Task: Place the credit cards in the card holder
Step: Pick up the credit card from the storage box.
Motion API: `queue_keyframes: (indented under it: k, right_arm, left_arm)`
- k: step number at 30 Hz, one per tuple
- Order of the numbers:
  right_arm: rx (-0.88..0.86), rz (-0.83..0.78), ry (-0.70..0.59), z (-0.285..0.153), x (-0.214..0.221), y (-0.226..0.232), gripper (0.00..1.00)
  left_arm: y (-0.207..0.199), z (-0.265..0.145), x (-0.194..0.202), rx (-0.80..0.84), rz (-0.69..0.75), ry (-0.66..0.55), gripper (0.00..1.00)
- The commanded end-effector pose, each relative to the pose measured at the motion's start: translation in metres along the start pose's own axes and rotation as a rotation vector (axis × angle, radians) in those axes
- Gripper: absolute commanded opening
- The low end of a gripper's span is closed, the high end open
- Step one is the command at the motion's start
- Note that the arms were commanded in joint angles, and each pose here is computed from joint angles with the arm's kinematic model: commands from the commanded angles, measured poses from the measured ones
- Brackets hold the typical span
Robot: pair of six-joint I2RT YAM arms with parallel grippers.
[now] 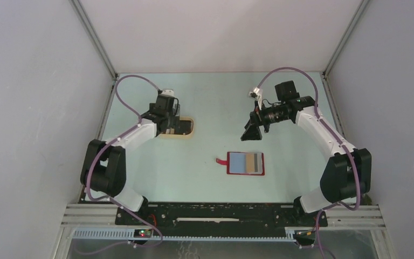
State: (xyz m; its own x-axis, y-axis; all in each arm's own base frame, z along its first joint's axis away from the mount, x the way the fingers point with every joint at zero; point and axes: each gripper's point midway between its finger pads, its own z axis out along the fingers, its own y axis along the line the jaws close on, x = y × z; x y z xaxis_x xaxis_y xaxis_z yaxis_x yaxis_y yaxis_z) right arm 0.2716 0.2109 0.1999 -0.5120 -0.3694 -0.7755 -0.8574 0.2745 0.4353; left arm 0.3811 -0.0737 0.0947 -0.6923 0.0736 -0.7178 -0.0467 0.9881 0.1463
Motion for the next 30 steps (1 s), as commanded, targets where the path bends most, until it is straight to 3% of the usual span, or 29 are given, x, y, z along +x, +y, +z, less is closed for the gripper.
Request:
queue_keyframes:
  k: [1, 5, 30]
  right_arm:
    - [-0.030, -0.001, -0.001, 0.002, 0.001, 0.001, 0.91]
    - [-0.039, 0.015, 0.006, 0.005, 0.004, -0.002, 0.90]
    - [-0.066, 0.062, 0.045, 0.018, 0.014, -0.011, 0.88]
  left_arm:
    - [0.002, 0.010, -0.024, 0.040, 0.012, 0.013, 0.78]
    - [0.001, 0.023, -0.019, 0.082, -0.002, 0.060, 0.74]
    - [0.013, 0.045, -0.010, 0.108, -0.062, 0.156, 0.72]
